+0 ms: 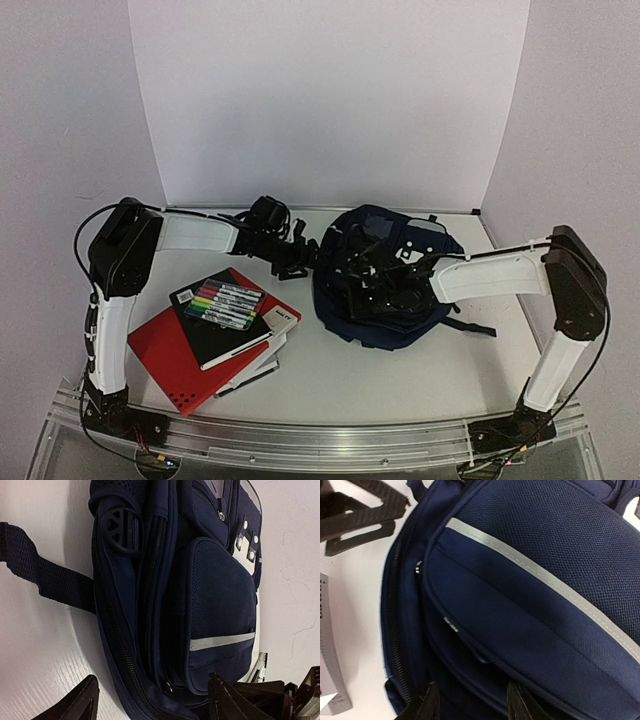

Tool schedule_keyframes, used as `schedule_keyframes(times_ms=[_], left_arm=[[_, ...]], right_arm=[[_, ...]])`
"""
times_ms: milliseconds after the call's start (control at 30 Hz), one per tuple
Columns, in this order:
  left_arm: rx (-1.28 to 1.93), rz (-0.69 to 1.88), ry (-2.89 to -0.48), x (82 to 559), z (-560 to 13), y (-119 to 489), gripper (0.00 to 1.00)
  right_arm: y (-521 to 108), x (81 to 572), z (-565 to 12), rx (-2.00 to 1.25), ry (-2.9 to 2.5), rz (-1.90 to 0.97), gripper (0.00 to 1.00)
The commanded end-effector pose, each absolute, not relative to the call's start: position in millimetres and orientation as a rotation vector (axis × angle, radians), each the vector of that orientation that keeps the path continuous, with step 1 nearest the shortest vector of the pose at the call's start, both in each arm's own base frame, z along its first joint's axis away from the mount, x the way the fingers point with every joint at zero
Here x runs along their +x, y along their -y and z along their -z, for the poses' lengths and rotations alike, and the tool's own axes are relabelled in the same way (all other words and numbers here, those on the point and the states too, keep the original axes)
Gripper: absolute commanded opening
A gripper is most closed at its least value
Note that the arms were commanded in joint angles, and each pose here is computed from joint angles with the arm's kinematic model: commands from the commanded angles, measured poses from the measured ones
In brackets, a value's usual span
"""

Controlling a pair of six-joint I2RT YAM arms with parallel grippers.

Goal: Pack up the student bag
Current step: Zip the student bag at the center of the board.

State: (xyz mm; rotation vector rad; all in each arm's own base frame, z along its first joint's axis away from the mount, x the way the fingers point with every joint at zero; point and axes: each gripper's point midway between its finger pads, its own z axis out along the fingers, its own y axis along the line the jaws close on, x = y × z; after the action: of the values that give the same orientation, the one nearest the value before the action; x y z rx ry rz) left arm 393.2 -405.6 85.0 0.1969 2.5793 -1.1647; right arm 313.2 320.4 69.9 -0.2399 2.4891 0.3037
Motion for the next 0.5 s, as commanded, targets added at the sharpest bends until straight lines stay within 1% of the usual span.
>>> schedule_keyframes(times_ms=[0,100,167,267,367,467], left_arm=[[0.173,1.097,-2.582,389.2,-94.0,402.5,0.74],[0.147,1.073,-2.612,385.4,-85.7,400.8,0.70],[0.117,1.050,-2.636,384.2,-77.4,397.1,0.66],[0.085,1.033,-2.665,381.7,-67.9,393.6,0.59],[0.078,1.073,-2.669,378.6,-64.0,396.3,0.54],[0.085,1.125,-2.662,375.9,-63.1,401.0,0.50]], right_arm=[[-331.4,335.5,-81.7,-0.232,-2.425,-0.328,0.42],[-334.0,339.5,-75.6,-0.249,-2.427,-0.324,0.40],[-334.6,342.9,-72.7,-0.252,-2.428,-0.314,0.38],[-335.4,348.0,-72.2,-0.246,-2.418,-0.303,0.37],[-335.3,353.4,-69.6,-0.241,-2.412,-0.276,0.35],[-335.1,358.0,-64.5,-0.233,-2.410,-0.248,0.30]])
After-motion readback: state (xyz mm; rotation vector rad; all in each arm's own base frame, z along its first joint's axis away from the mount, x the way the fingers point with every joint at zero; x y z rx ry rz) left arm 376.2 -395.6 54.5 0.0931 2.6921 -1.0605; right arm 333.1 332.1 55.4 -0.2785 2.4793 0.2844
